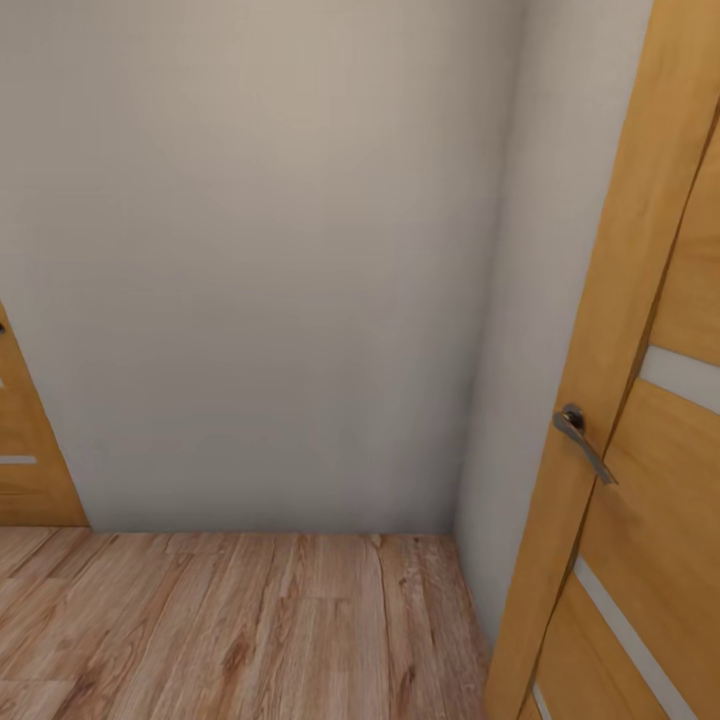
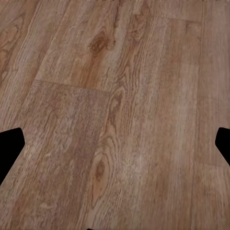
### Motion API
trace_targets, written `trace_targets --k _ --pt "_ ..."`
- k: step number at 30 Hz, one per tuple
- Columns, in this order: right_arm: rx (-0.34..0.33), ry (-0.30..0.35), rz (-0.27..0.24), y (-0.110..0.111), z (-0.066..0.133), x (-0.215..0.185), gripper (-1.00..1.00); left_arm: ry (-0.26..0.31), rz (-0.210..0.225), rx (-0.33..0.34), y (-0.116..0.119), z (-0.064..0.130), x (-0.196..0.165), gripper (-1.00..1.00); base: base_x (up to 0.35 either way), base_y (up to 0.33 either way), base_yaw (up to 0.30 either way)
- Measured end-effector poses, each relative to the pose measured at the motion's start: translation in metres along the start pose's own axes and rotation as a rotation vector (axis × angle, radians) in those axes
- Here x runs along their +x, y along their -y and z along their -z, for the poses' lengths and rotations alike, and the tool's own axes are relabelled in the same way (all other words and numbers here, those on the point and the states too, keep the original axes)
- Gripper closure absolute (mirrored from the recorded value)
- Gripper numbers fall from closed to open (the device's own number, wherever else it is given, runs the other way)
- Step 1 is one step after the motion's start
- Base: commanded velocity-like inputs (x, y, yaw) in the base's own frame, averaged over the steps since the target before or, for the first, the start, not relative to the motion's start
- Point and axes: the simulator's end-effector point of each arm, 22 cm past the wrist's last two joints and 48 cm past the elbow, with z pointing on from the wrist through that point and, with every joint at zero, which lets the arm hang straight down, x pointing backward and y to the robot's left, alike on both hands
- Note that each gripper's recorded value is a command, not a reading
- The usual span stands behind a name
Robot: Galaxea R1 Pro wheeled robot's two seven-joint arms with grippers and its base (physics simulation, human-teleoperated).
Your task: Move the two storage containers from the living room to the garage. In the garage, place one container on the floor and stack the other container on top of it (either order is fine).
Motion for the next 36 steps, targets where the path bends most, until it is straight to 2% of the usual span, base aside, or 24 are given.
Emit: trace_targets --k 10,23,31,36 --pt "0.001 -0.001 0.000 0.0002 0.0000 0.0002 -1.00 0.000 0.000 0.000 0.0000 0.0001 0.0000 -1.00 0.042 0.000 0.000" --pt "0.001 -0.002 -0.001 0.0003 -0.0001 0.0002 -1.00 0.001 0.000 -0.002 -0.0012 0.0000 -0.0001 -1.00 0.290 0.000 0.000" --pt "0.001 -0.002 -0.001 0.0003 -0.0002 0.0003 -1.00 0.000 0.001 -0.001 -0.0006 -0.0001 0.0000 -1.00 0.048 0.000 0.006" --pt "0.003 -0.003 -0.001 0.0007 -0.0005 0.0003 -1.00 0.000 0.001 -0.001 -0.0003 -0.0001 0.0000 -1.00 0.000 0.000 0.227"
